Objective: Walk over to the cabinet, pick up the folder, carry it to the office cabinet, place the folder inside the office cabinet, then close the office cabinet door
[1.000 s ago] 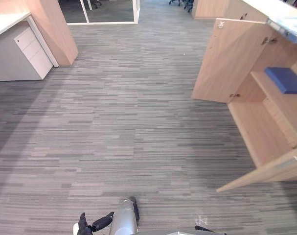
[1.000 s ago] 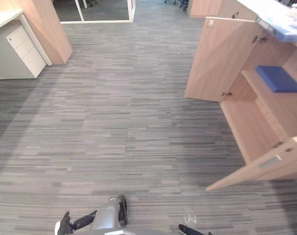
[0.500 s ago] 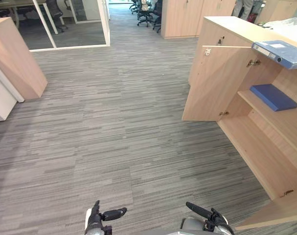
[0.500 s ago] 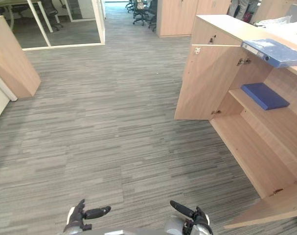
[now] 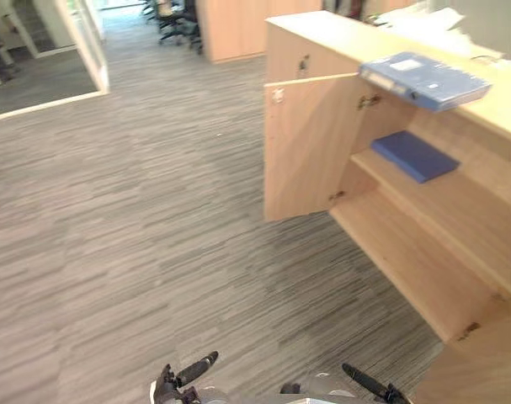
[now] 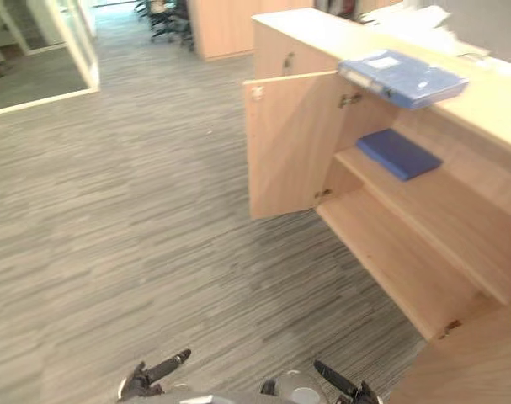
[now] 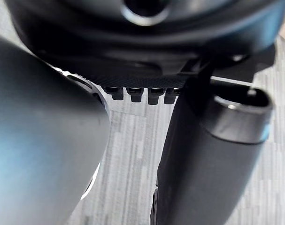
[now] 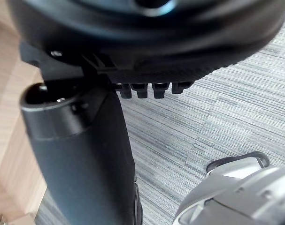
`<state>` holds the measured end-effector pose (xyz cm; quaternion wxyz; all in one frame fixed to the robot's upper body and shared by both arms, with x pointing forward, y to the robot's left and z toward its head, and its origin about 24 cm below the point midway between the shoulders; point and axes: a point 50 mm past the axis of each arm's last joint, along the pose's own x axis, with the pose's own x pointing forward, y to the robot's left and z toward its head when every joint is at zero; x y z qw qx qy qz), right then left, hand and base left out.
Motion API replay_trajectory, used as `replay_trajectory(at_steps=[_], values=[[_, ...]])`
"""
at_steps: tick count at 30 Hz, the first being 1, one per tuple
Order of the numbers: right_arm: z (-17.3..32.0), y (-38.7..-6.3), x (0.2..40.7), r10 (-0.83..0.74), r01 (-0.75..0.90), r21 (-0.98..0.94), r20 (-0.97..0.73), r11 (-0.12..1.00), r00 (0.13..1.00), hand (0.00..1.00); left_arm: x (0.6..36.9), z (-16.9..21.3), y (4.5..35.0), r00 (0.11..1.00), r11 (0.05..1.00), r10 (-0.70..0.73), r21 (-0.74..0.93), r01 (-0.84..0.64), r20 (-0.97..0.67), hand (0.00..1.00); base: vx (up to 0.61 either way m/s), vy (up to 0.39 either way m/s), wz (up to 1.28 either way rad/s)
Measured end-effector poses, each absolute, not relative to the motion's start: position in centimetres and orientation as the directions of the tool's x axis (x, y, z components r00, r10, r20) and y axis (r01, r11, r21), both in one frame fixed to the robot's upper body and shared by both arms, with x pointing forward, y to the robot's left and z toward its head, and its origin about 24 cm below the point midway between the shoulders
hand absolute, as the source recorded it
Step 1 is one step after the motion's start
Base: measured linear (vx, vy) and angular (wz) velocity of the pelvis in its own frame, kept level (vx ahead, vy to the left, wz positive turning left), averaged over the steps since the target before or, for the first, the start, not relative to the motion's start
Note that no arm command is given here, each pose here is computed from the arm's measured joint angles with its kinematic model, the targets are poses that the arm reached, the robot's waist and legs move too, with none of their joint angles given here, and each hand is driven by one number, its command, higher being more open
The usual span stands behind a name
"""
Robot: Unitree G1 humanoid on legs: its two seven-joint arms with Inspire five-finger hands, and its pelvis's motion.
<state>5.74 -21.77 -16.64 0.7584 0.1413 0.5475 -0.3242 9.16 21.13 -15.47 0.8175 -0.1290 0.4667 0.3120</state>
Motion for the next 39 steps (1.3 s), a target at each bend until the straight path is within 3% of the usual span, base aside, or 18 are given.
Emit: replay_trajectory(at_steps=[4, 11, 15, 19, 22, 28, 33, 39], values=[[-16.8, -21.8, 5.0, -0.327, 0.634, -0.158, -0.932, 0.757, 0.159, 1.00, 9.4, -15.2, 21.4, 0.375, 0.741, 0.413, 0.067, -0.669, -0.830, 1.00, 0.42, 0.013, -0.86], [-16.4, -21.2, 7.4, -0.317, 0.552, -0.131, -0.913, 0.824, 0.258, 1.00, 9.2, -15.4, 20.7, 0.348, 0.670, 0.409, 0.018, -0.743, -0.844, 1.00, 0.48, 0.259, -0.92], [-16.8, -18.5, 7.7, -0.239, 0.550, -0.052, -0.931, 0.833, 0.275, 1.00, 8.2, -15.6, 21.9, 0.303, 0.636, 0.435, 0.051, -0.770, -0.848, 1.00, 0.50, 0.397, -0.95], [-16.7, -19.2, 7.6, -0.259, 0.610, -0.043, -0.927, 0.791, 0.270, 1.00, 7.8, -15.9, 21.7, 0.282, 0.652, 0.416, 0.067, -0.755, -0.865, 1.00, 0.36, 0.313, -0.91], [-16.6, -20.0, 7.8, -0.282, 0.642, -0.048, -0.922, 0.765, 0.267, 1.00, 8.2, -16.0, 21.3, 0.307, 0.715, 0.384, 0.071, -0.695, -0.871, 1.00, 0.22, 0.128, -0.48], [-16.3, -20.7, 8.8, -0.293, 0.636, -0.046, -0.912, 0.770, 0.288, 1.00, 8.1, -16.2, 20.7, 0.316, 0.785, 0.351, 0.092, -0.613, -0.881, 1.00, 0.25, -0.124, -0.45], [-16.5, -22.4, 7.1, -0.319, 0.657, -0.106, -0.923, 0.746, 0.214, 1.00, 8.5, -16.5, 19.2, 0.337, 0.849, 0.305, 0.093, -0.521, -0.891, 1.00, 0.29, -0.275, -0.32], [-16.9, -22.2, 3.8, -0.324, 0.661, -0.163, -0.937, 0.732, 0.128, 1.00, 8.1, -16.0, 20.2, 0.346, 0.789, 0.352, 0.077, -0.610, -0.870, 1.00, 0.20, -0.236, -0.34]])
